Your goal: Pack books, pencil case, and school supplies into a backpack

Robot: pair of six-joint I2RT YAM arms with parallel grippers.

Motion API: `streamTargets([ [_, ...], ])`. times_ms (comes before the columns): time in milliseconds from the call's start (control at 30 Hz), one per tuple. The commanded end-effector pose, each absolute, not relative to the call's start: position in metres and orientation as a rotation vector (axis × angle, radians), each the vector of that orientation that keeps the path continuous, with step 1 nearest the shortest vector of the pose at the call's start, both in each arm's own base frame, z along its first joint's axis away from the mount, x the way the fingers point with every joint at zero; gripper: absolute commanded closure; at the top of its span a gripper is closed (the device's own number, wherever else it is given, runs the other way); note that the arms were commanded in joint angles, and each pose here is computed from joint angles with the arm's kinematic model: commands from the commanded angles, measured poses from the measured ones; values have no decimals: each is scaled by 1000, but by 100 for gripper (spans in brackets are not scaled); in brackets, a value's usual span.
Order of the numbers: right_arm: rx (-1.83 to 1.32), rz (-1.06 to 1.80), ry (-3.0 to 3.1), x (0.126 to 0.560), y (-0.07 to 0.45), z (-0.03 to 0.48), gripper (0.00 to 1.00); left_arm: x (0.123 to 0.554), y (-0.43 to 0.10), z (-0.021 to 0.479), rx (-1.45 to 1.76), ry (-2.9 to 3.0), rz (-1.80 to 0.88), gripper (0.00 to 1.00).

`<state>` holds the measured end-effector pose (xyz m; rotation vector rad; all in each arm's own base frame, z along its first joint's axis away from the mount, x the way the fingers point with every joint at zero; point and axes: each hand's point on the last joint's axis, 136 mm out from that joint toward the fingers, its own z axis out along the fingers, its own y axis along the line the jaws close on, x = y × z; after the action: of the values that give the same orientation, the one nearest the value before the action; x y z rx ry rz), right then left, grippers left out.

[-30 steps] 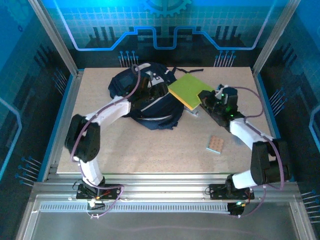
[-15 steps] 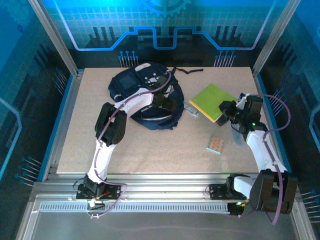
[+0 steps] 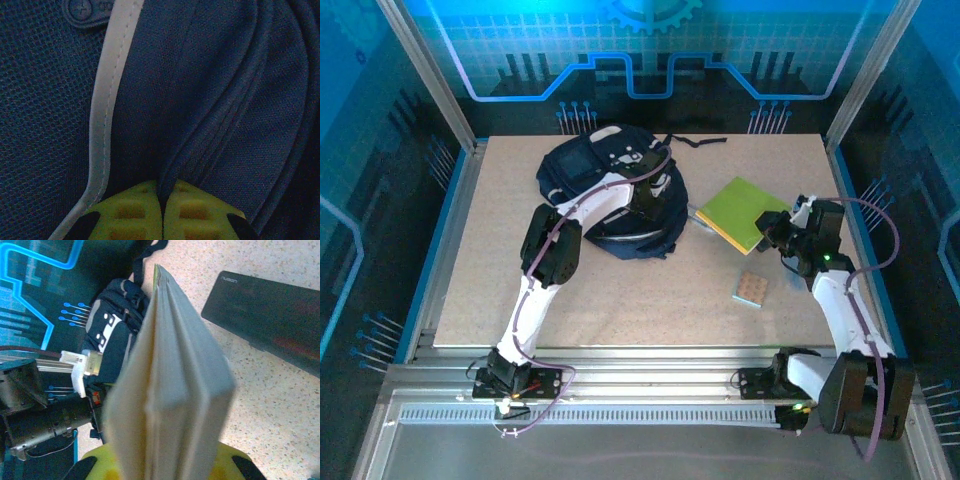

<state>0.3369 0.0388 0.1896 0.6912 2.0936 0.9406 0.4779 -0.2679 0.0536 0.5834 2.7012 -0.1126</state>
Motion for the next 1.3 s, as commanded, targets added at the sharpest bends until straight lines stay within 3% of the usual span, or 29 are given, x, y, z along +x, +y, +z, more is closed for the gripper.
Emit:
streamTargets([
  [0, 610, 953, 2052, 335, 43, 210, 100, 475, -251, 85, 541, 2719, -133, 100],
  [200, 576, 1023, 2078, 335, 70, 207, 100, 486, -252, 186, 411, 2598, -429, 100],
  [367, 550, 1061, 2079, 340, 95, 208, 100, 495, -242, 223, 352, 2547, -509, 100],
  [533, 526, 1158, 2068, 361, 139, 205, 100, 498, -241, 236, 284, 2534, -640, 100],
  [800, 475, 1306, 1975, 431, 238, 206, 100, 500, -250, 241, 242, 2515, -719, 100],
  [1167, 536, 1349, 1998, 508, 345, 129, 100, 497, -261, 253, 155, 2454, -874, 100],
  [1267, 581, 1321, 2032, 517, 355, 111, 89, 498, -261, 253, 126, 2435, -884, 100],
])
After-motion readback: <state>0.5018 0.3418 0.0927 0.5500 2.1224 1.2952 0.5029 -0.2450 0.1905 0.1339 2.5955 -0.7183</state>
